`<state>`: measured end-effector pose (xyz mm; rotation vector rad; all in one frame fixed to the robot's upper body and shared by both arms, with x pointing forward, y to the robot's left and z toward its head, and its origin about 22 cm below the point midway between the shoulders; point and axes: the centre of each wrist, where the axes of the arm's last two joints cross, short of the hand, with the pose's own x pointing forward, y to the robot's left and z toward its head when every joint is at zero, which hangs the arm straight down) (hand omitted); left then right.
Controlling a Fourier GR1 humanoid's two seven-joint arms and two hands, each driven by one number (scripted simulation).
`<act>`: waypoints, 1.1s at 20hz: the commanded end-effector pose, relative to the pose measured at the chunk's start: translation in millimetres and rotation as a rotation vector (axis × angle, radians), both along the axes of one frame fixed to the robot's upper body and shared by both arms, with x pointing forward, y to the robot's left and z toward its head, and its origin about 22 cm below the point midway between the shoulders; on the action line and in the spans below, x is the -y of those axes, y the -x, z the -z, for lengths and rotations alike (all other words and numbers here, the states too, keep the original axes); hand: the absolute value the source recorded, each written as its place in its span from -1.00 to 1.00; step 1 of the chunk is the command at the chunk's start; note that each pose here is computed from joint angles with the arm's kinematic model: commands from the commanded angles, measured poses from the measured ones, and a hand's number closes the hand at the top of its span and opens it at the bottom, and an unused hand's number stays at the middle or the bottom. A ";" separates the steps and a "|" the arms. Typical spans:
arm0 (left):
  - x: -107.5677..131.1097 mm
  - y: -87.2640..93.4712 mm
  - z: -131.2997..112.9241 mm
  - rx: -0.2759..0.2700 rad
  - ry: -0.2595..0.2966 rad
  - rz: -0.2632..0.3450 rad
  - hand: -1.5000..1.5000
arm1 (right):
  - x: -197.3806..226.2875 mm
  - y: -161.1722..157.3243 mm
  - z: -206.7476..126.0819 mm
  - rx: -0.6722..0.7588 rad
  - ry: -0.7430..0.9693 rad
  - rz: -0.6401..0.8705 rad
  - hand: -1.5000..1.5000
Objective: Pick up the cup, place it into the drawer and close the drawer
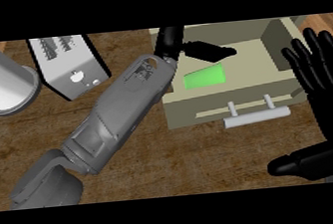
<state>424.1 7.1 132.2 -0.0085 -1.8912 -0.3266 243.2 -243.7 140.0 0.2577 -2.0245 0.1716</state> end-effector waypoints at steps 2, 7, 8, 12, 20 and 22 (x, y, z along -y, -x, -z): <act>1.8 2.7 -3.1 0.008 0.130 0.045 -1.00 | -3.0 1.6 3.4 0.002 -0.037 -0.038 -1.00; 10.2 9.8 -17.7 0.067 0.269 0.101 -1.00 | 11.5 5.7 1.6 -0.036 -0.056 -0.040 -1.00; 3.7 3.6 -14.8 0.079 0.274 0.130 -1.00 | 13.0 16.2 -9.9 -0.024 -0.038 -0.049 -1.00; 4.7 8.5 -19.4 0.020 0.326 0.102 -1.00 | 10.0 12.8 -11.0 -0.007 0.009 -0.044 1.00; -48.7 12.5 -16.8 -0.005 0.438 0.022 -1.00 | 21.4 28.4 -11.0 -0.011 0.283 -0.066 1.00; -97.7 6.3 -9.0 0.001 0.414 -0.005 -1.00 | 30.0 35.9 0.6 -0.026 0.311 -0.076 1.00</act>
